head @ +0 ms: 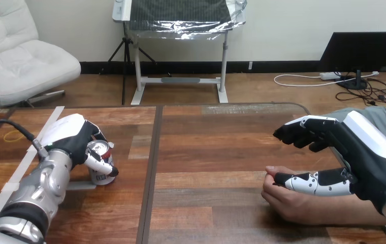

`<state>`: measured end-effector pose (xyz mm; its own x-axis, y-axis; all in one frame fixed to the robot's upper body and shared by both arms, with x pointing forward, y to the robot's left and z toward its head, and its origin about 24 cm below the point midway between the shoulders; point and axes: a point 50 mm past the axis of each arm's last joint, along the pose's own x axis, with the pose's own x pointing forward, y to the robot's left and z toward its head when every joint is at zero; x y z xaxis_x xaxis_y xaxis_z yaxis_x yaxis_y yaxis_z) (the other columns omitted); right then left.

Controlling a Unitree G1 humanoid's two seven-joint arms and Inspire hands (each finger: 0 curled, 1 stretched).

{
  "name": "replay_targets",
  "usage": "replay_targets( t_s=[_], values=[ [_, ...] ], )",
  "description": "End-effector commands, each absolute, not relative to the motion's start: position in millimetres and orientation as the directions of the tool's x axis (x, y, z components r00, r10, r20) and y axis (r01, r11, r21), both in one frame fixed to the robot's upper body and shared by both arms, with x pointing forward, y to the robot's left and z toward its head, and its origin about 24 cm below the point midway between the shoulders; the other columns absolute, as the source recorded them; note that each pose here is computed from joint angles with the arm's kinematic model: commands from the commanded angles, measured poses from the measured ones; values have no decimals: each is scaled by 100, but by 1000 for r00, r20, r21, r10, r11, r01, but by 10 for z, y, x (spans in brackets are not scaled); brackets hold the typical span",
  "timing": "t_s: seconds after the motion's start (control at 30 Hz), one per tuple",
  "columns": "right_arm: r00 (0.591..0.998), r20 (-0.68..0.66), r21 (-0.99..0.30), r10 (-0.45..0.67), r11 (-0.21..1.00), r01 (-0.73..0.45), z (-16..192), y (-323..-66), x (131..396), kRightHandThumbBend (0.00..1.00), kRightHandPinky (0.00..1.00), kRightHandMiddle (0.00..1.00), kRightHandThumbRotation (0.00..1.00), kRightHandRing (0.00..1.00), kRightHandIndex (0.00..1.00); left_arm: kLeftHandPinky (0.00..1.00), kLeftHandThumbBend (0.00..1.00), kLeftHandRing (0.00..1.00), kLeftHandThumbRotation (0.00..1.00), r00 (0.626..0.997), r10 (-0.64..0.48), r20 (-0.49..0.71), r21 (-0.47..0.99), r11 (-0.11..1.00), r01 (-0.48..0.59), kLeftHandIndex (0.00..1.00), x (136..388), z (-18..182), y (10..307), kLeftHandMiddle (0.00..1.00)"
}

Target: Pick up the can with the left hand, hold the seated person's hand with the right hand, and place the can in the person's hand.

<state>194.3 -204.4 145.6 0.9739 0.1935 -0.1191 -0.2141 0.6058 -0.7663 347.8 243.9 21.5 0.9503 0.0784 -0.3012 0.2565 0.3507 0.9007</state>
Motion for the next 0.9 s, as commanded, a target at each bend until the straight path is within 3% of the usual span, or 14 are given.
replay_targets(
  t_s=[0.0,0.87],
  values=[
    [978,-51,-793,201,587,-162,1609,-2031,1975,66,74,74,0,74,71,37,72,44,0,980,39,-194,922,348,169,52,3605,434,2369,51],
    [978,-44,-789,206,593,-160,1610,-2035,1970,66,74,74,0,75,71,40,73,46,0,986,32,-163,928,343,142,52,3591,428,2361,52]
  ],
)
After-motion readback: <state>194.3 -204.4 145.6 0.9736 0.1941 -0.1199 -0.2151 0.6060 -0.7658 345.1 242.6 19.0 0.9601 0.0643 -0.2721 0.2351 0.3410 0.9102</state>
